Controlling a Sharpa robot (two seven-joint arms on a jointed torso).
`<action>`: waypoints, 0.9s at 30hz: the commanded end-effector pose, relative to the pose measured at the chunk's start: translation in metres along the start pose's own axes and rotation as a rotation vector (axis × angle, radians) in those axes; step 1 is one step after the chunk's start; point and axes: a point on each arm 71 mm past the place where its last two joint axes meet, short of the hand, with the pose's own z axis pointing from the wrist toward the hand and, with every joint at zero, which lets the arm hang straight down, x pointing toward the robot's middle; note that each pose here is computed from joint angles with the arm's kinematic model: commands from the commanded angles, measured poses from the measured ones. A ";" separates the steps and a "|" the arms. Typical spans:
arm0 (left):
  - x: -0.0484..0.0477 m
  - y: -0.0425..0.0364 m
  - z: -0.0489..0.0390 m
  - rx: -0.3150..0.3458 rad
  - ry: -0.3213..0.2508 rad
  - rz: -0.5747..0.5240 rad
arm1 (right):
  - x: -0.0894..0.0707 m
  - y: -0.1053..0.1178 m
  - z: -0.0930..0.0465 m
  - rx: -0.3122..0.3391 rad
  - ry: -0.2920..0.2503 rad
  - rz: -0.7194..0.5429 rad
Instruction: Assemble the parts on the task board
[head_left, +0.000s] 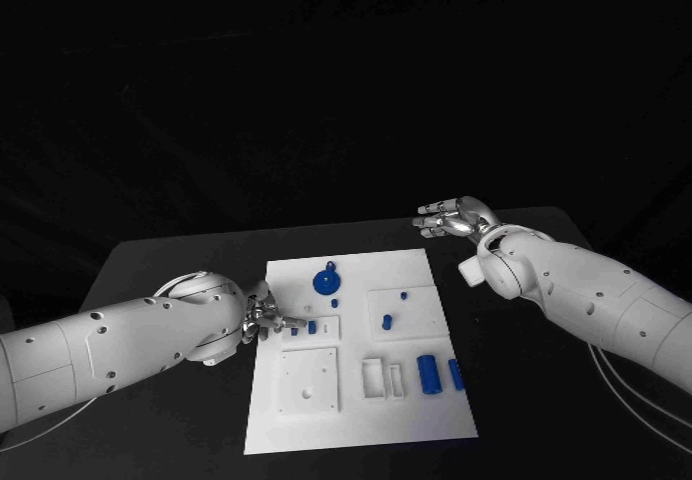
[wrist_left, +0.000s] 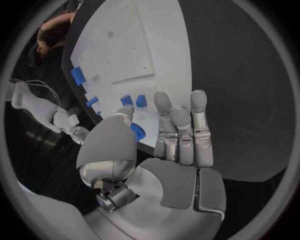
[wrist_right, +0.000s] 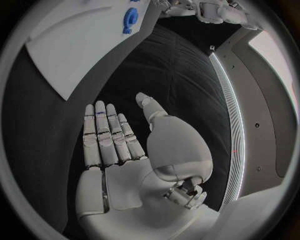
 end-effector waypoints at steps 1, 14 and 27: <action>-0.0048 -0.0011 -0.0015 0.017 -0.018 -0.062 | 0.001 0.000 0.000 -0.008 0.013 0.003; -0.0309 -0.0091 -0.0080 0.172 -0.075 -0.305 | 0.001 -0.002 -0.001 -0.004 0.013 0.003; -0.0492 -0.0384 -0.0120 0.493 -0.281 -0.240 | 0.000 -0.003 -0.002 -0.002 0.010 0.002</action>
